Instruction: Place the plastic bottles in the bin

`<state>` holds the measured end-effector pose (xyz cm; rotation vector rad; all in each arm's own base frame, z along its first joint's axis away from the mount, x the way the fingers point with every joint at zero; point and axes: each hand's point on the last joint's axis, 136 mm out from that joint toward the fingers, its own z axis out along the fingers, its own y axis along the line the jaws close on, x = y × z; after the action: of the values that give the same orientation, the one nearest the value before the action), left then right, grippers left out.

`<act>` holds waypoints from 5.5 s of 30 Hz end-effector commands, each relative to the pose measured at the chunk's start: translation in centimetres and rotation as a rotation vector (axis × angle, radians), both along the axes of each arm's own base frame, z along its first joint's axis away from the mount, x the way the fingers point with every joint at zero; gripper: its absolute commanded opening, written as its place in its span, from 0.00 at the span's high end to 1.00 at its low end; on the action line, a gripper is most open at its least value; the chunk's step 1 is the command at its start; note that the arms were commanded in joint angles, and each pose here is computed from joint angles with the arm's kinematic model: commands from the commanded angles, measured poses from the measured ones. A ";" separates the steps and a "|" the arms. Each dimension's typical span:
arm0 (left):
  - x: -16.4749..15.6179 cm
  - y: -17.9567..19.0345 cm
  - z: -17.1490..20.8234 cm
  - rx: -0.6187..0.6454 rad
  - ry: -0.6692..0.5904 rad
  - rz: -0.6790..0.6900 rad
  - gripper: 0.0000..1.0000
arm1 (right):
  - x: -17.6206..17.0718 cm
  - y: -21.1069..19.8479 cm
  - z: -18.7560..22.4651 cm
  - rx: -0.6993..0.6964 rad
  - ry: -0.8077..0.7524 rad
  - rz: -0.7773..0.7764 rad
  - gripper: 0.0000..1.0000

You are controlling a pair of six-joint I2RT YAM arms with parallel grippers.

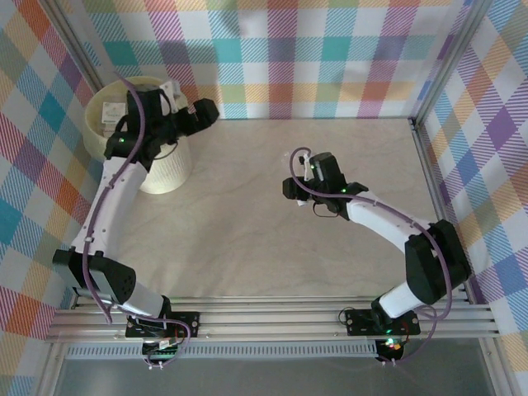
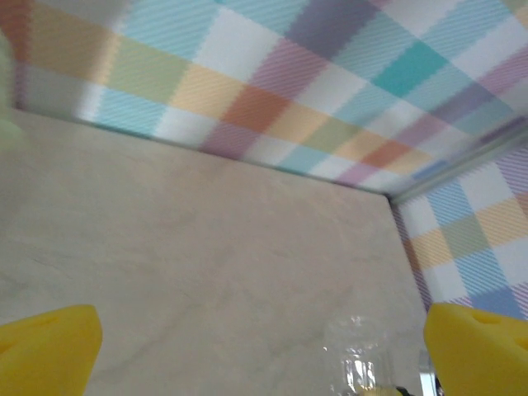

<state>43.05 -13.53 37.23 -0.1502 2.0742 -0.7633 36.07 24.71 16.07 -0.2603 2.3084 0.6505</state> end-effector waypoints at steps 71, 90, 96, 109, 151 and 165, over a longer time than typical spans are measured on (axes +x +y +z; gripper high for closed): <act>-2.9 -1.5 2.1 0.093 -0.085 0.073 0.49 | -6.7 6.4 15.9 0.146 -0.300 0.375 0.00; 1.6 11.9 9.9 0.348 -0.277 0.449 0.52 | -2.5 0.2 14.3 -0.031 -0.290 -0.044 0.00; 3.7 15.1 12.2 0.418 -0.344 0.578 0.52 | -2.8 0.4 13.1 -0.055 -0.254 -0.023 0.00; 9.5 18.4 9.1 0.478 -0.258 0.606 0.53 | -3.0 0.3 13.5 -0.069 -0.251 -0.013 0.00; 10.4 12.3 7.2 0.034 -0.102 0.251 0.00 | -3.2 -0.3 11.8 -0.098 -0.192 -0.040 0.00; -1.8 7.3 12.7 -0.037 -0.369 0.159 0.00 | -2.2 -5.3 14.0 -0.049 -0.346 -0.303 0.00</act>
<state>43.27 -6.42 47.81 -0.2066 1.7873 -0.6762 33.13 21.24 28.18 -0.1589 2.0725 0.3901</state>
